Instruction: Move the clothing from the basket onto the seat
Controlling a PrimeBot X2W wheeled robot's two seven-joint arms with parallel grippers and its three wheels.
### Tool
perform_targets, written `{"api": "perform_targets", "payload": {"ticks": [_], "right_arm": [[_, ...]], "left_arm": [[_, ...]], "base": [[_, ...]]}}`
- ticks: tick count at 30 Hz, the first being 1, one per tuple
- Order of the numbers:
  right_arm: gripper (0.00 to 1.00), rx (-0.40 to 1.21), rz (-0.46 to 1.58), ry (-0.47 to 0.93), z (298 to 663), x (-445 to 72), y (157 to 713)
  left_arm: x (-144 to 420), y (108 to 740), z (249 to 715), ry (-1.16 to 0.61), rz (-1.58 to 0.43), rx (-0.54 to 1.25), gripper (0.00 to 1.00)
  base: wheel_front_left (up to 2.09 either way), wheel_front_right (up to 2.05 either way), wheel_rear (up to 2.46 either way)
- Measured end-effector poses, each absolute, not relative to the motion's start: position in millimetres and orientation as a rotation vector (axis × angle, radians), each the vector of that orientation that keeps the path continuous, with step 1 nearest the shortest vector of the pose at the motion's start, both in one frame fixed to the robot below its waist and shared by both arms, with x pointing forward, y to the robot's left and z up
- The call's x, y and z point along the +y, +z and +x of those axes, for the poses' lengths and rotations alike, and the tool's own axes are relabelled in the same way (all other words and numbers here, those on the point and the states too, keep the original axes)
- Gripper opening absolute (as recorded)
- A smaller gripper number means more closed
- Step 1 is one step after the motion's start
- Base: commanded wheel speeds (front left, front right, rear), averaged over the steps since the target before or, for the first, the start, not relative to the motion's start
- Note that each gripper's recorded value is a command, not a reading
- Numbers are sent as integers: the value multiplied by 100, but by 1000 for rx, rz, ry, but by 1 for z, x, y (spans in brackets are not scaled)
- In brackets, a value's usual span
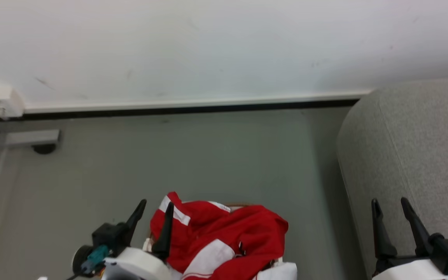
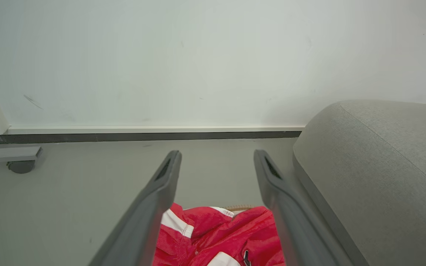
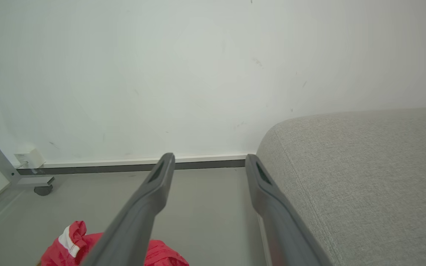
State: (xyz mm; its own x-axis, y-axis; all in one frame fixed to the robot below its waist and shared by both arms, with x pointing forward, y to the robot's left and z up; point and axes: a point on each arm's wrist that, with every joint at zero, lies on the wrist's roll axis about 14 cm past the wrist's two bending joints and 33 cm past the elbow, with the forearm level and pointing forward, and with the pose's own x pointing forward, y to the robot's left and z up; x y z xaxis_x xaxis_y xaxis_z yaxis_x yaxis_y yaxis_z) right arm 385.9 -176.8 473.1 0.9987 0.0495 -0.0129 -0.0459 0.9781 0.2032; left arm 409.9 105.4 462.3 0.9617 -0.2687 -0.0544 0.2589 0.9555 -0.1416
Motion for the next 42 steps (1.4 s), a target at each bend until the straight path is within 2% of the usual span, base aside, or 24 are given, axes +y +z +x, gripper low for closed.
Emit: {"api": "perform_targets", "payload": {"ticks": [10,18,28,36,42], "right_arm": [[100,46,206,19,413,-187,456],[100,76,208,65,442,-172,437],[100,135,229,86,461,-164,401],[100,172,255,93,471,-159,375],[100,211,260,61,468,-168,356]], "left_arm": [[50,399,448,-431,-106,255,100],[23,315,456,-547,-6,532,100],[13,228,443,-617,63,824,100],[21,172,433,-626,131,990,100],[24,142,433,-644,166,1041,100]], "base": [[0,0,0],[0,0,0],[0,0,0],[0,0,0],[0,0,0]]}}
